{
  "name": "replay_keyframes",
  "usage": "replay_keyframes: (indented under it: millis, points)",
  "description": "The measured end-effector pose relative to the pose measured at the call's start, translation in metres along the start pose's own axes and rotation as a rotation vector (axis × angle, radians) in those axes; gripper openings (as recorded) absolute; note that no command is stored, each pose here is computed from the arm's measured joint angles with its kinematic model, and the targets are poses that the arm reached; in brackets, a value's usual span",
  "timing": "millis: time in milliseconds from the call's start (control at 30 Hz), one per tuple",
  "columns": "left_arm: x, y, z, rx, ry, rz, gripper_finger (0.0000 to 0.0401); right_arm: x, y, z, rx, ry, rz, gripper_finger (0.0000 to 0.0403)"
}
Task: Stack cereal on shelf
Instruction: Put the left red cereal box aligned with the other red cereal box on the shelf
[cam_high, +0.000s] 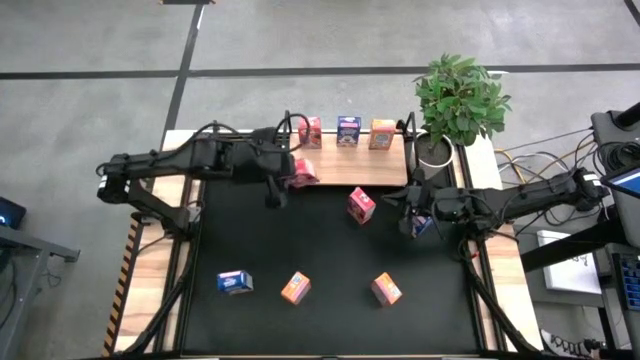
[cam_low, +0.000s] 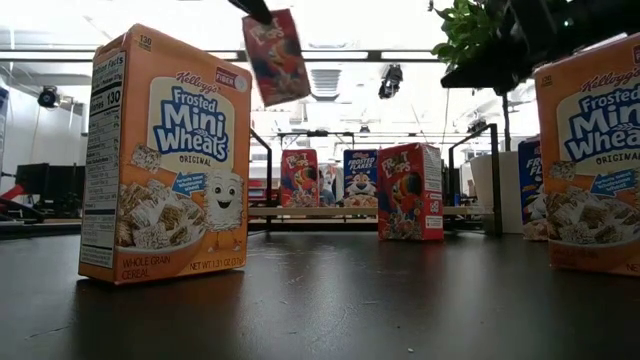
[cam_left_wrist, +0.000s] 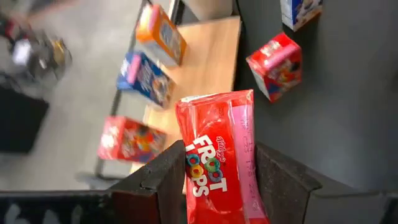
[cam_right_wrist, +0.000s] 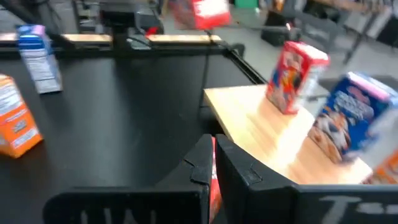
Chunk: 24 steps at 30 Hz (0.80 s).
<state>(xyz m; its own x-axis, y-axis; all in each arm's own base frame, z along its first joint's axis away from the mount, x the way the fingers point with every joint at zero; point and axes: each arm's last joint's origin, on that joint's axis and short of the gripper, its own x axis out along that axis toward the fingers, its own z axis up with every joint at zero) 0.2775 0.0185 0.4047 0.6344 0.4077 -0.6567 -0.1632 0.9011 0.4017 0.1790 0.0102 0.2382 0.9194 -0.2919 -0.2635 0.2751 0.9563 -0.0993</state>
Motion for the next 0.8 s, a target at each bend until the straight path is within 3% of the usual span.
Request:
replay_keyframes:
  millis: [133,267,400,633,800]
  points:
    - [0.007,0.011,-0.002,0.085,0.007,0.030,0.0162,-0.003,0.000,0.020,-0.029,-0.097,0.009,0.0009]
    - [0.014,0.024,-0.006,0.066,0.017,0.032,0.0162,-0.013,-0.004,0.045,-0.014,-0.117,0.004,0.0009]
    - [0.033,0.035,-0.011,0.053,-0.020,-0.005,0.0162,-0.013,-0.002,0.046,-0.057,-0.148,0.010,0.0009]
    - [0.052,0.050,-0.013,0.107,-0.047,0.063,0.0162,-0.025,-0.007,0.067,-0.022,-0.185,0.002,0.0009]
    - [0.083,0.060,-0.021,0.069,-0.004,-0.033,0.0162,-0.024,-0.005,0.064,-0.007,-0.146,0.023,0.0009]
